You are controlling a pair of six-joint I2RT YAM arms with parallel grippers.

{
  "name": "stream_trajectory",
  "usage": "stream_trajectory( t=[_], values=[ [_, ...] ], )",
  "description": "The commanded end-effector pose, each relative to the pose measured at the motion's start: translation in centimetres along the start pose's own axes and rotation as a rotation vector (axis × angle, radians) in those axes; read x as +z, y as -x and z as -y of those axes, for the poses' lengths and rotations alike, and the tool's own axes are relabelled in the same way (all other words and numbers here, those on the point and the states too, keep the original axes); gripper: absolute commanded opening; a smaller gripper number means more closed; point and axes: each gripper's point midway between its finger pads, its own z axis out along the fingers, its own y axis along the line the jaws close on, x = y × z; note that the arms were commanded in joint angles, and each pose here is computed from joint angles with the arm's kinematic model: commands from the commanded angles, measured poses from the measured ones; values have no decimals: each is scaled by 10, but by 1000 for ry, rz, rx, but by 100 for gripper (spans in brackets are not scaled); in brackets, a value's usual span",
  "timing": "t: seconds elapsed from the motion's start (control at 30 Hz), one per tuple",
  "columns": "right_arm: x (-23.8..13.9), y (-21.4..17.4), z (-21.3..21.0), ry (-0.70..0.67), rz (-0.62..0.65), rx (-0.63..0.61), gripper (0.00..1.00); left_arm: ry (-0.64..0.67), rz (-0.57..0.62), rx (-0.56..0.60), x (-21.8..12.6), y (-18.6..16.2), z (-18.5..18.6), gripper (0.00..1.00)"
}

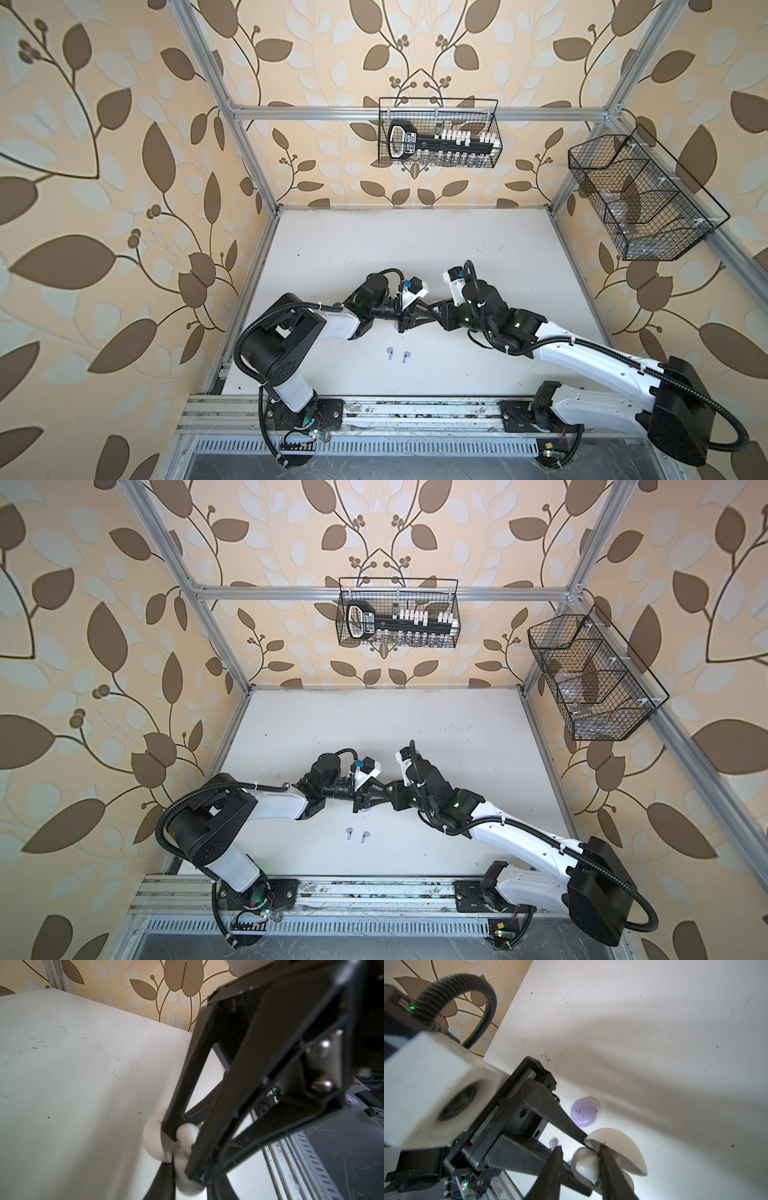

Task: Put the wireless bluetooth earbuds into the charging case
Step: 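Open the right gripper and draw it back from the case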

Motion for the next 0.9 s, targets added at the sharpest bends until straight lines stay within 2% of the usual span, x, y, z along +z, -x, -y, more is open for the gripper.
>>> stream_trajectory(
  t=[0.0,0.5,0.7,0.87],
  values=[
    [-8,23,3,-61,68,-42,34,-136,55,111,0,30,32,0],
    [-29,42,5,-119,121,-77,35,-145,43,122,0,26,34,0],
    [-44,52,8,-109,162,-56,35,-133,32,130,1,22,32,0],
    [-51,56,20,-114,166,7,34,-107,20,141,2,18,27,0]
  ],
)
